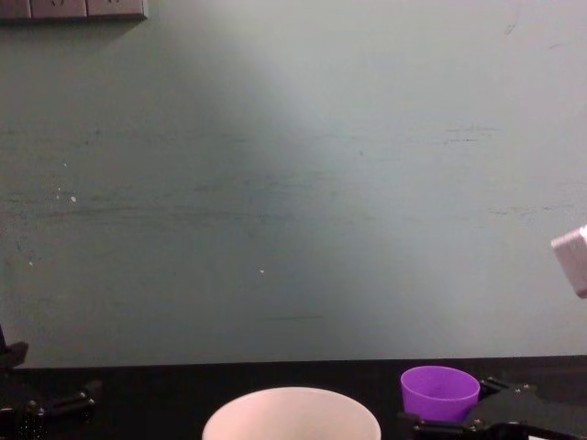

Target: Pick up the cup and pour the mung beans from the cup into the bowl.

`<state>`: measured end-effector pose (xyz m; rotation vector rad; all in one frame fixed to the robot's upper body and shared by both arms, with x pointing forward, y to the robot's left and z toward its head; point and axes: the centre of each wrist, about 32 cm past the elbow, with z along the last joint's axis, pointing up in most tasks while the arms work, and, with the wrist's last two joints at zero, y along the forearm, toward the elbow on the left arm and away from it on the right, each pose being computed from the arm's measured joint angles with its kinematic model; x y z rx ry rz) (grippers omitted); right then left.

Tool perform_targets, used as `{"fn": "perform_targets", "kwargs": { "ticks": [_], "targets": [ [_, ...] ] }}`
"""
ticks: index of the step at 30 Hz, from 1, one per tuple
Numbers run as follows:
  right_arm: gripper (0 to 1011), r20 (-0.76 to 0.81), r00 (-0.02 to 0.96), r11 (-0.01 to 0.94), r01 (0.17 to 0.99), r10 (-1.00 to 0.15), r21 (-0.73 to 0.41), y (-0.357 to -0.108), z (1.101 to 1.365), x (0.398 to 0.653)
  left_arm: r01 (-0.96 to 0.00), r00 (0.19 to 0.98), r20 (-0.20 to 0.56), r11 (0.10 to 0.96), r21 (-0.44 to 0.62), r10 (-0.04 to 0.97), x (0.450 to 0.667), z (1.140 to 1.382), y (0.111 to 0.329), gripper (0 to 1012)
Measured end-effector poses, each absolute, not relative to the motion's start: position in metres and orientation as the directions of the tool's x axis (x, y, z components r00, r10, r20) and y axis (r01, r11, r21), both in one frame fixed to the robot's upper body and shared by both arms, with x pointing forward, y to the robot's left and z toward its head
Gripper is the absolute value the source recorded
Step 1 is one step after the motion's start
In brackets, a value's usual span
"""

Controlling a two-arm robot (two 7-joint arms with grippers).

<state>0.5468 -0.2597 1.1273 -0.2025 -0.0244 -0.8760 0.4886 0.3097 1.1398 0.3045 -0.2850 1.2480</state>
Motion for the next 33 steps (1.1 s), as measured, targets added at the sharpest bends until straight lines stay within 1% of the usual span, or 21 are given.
{"fn": "perform_targets", "kwargs": {
  "ticks": [29, 33],
  "targets": [
    [1000, 0.101, 0.644, 0.625, 0.762, -0.758, -0.168, -0.2556, 1.1242, 0.5521, -0.955, 0.292, 0.374, 0.287, 0.07, 0.88, 0.4886, 1.1398, 0.3097, 1000],
    [954, 0.103, 0.643, 0.625, 0.763, -0.759, -0.165, -0.2549, 1.1243, 0.5528, -0.955, 0.292, 0.374, 0.287, 0.07, 0.88, 0.4886, 1.1398, 0.3096, 1000]
  ]
}}
